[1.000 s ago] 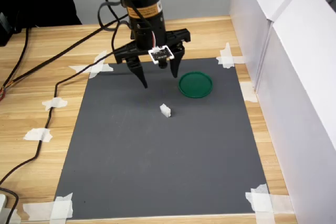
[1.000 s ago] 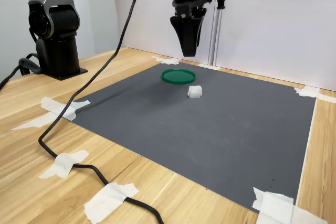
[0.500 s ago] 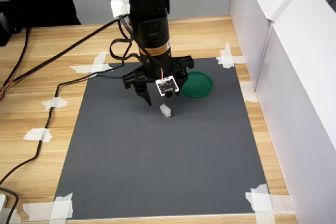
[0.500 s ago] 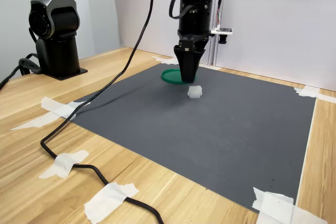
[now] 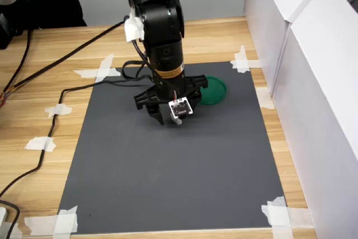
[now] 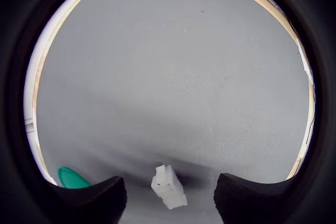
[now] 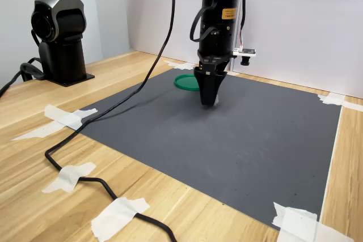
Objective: Grasp a white terminal and put it on the green lid.
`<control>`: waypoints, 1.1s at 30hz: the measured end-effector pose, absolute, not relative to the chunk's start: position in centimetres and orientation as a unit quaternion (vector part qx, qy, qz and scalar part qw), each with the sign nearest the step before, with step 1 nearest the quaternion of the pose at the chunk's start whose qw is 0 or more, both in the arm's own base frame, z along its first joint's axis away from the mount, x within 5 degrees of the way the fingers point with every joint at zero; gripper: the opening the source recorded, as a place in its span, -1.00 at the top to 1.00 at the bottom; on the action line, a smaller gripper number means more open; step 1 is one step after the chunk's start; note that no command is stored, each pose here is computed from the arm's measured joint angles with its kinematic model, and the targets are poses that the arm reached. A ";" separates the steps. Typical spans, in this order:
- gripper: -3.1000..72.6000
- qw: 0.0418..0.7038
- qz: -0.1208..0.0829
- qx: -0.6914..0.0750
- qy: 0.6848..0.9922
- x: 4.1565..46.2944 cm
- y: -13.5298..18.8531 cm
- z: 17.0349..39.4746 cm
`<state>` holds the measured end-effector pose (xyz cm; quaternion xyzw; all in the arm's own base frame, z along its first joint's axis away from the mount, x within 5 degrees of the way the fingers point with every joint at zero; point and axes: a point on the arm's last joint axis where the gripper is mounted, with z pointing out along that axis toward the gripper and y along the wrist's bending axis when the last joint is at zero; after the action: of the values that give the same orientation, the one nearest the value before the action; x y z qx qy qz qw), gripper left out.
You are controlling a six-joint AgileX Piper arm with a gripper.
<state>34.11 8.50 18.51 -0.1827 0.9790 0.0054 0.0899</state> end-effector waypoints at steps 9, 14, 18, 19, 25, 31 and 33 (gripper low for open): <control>-0.69 0.091 0.005 -0.189 0.978 34.2 8.5 18.3; -0.05 0.086 0.004 -0.192 0.978 34.3 8.5 18.0; 0.51 0.085 0.004 -0.190 0.978 34.3 8.6 17.9; 0.63 0.086 0.005 -0.190 0.978 34.3 8.6 17.9; 0.68 0.093 0.005 -0.191 0.977 34.3 8.5 18.3; 0.68 0.115 0.018 -0.231 0.966 32.8 9.6 21.3; 0.68 0.120 0.021 -0.249 0.961 31.9 10.3 21.9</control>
<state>31.86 10.30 21.92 -0.2492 0.9608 0.0206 0.1199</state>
